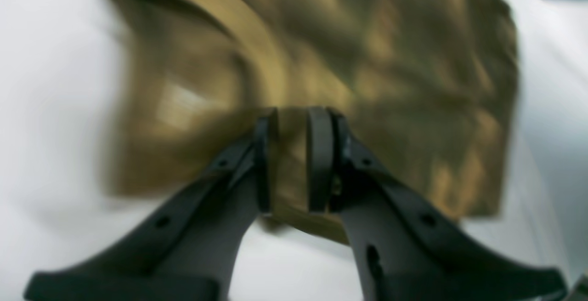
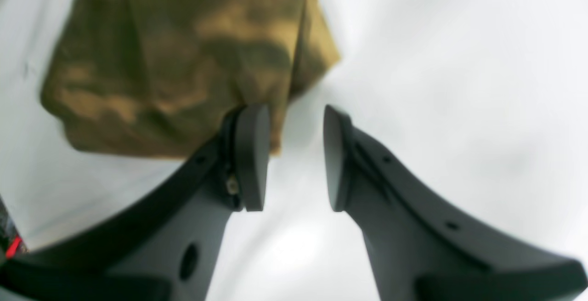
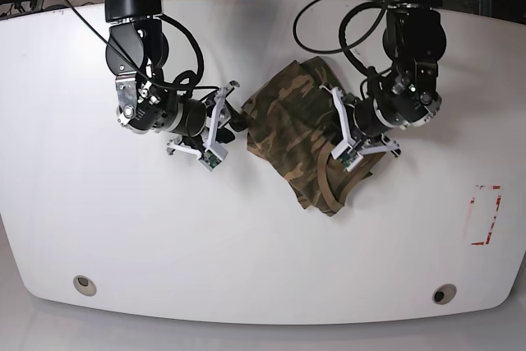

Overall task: Fold the T-shirt properly
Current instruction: 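Flip the bundle's collar end over with the left gripper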

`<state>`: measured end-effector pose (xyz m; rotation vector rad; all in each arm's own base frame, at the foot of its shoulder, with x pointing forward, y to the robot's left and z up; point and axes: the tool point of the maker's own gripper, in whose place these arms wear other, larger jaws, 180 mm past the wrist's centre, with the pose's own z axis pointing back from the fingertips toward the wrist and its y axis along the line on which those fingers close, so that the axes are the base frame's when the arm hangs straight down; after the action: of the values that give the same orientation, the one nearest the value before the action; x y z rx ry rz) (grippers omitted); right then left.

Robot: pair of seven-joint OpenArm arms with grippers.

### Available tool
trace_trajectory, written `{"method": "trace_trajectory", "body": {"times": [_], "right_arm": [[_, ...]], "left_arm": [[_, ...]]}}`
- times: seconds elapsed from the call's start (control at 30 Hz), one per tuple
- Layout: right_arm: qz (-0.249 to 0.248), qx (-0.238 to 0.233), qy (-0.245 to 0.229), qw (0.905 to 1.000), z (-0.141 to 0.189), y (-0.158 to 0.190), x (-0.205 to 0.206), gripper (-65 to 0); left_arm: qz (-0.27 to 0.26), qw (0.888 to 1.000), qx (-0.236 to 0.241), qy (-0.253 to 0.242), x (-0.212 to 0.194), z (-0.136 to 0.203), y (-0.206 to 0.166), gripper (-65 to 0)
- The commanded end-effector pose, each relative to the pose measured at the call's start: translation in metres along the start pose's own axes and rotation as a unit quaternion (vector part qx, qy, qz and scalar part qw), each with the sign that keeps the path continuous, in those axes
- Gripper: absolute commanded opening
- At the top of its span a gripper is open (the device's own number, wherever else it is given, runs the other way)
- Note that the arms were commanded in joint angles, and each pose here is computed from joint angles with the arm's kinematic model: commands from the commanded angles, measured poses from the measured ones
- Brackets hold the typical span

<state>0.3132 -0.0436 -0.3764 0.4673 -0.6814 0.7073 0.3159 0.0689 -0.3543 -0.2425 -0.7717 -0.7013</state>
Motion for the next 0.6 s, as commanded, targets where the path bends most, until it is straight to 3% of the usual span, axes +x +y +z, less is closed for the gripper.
{"method": "trace_trajectory", "body": {"times": [0.0,0.27,0.57], "right_arm": [[-0.007,0.012,-0.030,0.9995,-0.006,-0.001,0.013,-46.1],[-0.010,0.065,-0.004,0.9978,-0.026,0.043,-0.010,-46.1],[0.022,0.124,-0.032,0.9915,-0.022,0.119,-0.002,-46.1]], "left_arm": [[0.004,1.000,-0.002,-0.026,0.013,0.001,-0.003,-56.2],[0.027,1.000,-0.011,-0.006,0.004,-0.016,0.005,-56.2],[0.013,0.999,0.042,-0.025,0.020,0.011,0.040,-56.2]]}}
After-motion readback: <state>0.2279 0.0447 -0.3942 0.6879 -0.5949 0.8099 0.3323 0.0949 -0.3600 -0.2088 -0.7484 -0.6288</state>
